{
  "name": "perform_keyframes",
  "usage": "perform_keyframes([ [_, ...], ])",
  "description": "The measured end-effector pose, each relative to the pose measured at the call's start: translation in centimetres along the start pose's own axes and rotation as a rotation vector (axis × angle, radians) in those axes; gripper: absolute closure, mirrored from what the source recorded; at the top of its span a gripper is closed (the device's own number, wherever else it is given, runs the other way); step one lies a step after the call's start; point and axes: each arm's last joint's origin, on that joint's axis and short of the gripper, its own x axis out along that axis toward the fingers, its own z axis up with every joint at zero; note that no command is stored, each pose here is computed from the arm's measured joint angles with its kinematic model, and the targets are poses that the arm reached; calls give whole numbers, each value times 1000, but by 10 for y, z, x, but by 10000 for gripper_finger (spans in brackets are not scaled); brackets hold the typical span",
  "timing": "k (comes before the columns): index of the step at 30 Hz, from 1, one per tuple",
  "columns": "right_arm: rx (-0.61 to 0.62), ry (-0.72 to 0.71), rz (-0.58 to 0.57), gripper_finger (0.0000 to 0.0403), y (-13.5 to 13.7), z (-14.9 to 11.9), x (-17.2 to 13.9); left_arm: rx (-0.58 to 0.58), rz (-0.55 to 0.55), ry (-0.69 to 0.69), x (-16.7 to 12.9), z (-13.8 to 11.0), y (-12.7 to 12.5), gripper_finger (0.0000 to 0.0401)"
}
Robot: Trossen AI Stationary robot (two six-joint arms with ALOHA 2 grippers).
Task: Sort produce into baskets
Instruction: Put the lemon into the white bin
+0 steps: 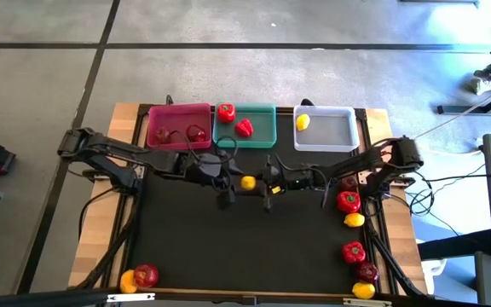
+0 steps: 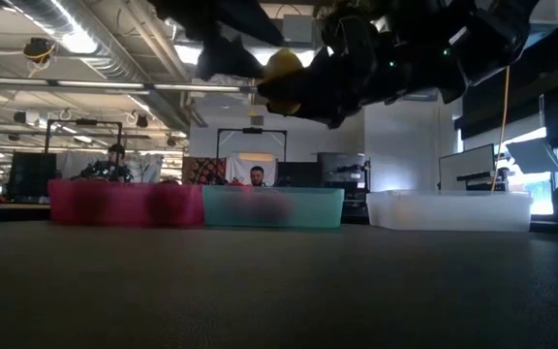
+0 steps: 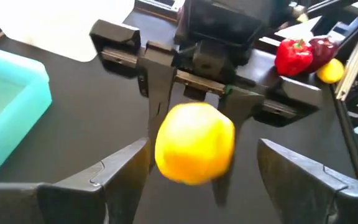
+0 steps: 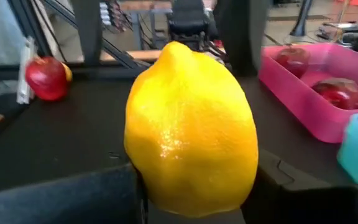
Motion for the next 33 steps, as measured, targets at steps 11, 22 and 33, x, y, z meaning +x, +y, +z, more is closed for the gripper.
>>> perform_keyframes([
  [11, -56, 202, -200, 270, -24, 26, -45, 125, 90, -2, -17, 2, 5, 111],
  [22, 46, 371, -530, 269, -94, 35, -98, 93, 99, 12, -3, -22, 12, 111],
  [33, 313, 559, -703, 269, -158, 8, -132, 63, 119, 50, 5, -36, 16, 111],
])
